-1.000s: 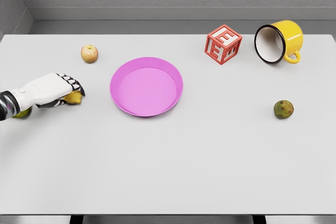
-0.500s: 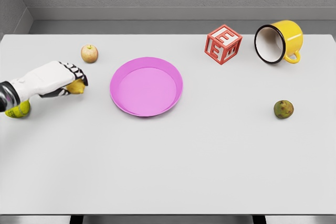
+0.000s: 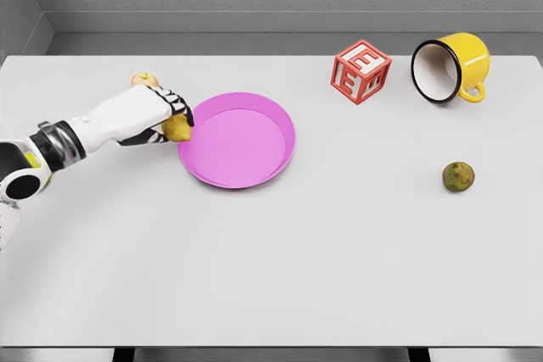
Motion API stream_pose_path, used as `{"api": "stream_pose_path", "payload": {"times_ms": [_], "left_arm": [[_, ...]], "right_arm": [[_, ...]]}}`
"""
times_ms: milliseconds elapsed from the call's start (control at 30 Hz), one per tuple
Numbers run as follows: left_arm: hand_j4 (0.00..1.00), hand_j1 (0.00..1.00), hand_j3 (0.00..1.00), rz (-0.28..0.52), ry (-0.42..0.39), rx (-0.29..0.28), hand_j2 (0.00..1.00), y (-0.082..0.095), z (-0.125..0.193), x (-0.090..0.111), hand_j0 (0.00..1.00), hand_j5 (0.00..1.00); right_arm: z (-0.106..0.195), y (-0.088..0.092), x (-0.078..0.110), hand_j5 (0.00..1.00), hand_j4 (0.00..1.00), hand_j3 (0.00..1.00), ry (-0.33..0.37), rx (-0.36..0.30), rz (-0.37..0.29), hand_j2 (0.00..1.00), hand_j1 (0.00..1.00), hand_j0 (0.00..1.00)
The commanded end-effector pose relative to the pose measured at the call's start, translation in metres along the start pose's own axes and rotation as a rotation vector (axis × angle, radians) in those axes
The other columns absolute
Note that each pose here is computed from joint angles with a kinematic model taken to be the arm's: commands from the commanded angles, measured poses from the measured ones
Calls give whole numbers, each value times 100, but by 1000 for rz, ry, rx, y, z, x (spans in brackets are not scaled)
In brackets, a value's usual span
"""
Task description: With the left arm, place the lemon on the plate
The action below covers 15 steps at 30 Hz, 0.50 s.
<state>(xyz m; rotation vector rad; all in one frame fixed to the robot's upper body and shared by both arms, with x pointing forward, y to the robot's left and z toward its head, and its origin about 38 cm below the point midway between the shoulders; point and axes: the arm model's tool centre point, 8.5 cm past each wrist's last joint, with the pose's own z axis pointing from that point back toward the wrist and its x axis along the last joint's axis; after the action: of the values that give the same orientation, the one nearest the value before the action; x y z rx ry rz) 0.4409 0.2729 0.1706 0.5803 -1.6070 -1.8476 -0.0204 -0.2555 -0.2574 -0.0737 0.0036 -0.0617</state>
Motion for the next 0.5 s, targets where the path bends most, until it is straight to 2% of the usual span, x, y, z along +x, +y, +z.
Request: {"api": "stream_pose_path", "payload": {"times_ms": [0,200,233,300,333,367,400,467], "left_arm": [[48,48,48,31,-23,26,48,-1,-11,10,48,48],[48,48,48,53,-54,48,48,-3,-28,25,48,48],[49,49,49,58,-64,38,49,-3,-34,28,49,49],[55,55,55,73,-76,40,55,-5,-40,34,55,55],[67,67,67,79,-79,43,67,-5,-43,36,67,67],[88,88,88,87,-78,46,88,-6,-42,35,88,88],[99,99,99,90,-80,48,99,-6,-42,36,99,99],[100,100,100,89,-78,48,100,-6,-42,35,100,100]], "right_arm": [[0,0,0,100,100,100,-1,0,0,100,100,100],[0,0,0,100,100,100,1,0,0,100,100,100],[0,0,0,100,100,100,-1,0,0,100,100,100],[0,0,0,100,100,100,-1,-2,0,100,100,100],[0,0,0,100,100,100,1,0,0,100,100,100],[0,0,0,100,100,100,-1,0,0,100,100,100],[0,0,0,100,100,100,-1,0,0,100,100,100],[0,0,0,100,100,100,-1,0,0,100,100,100]]}}
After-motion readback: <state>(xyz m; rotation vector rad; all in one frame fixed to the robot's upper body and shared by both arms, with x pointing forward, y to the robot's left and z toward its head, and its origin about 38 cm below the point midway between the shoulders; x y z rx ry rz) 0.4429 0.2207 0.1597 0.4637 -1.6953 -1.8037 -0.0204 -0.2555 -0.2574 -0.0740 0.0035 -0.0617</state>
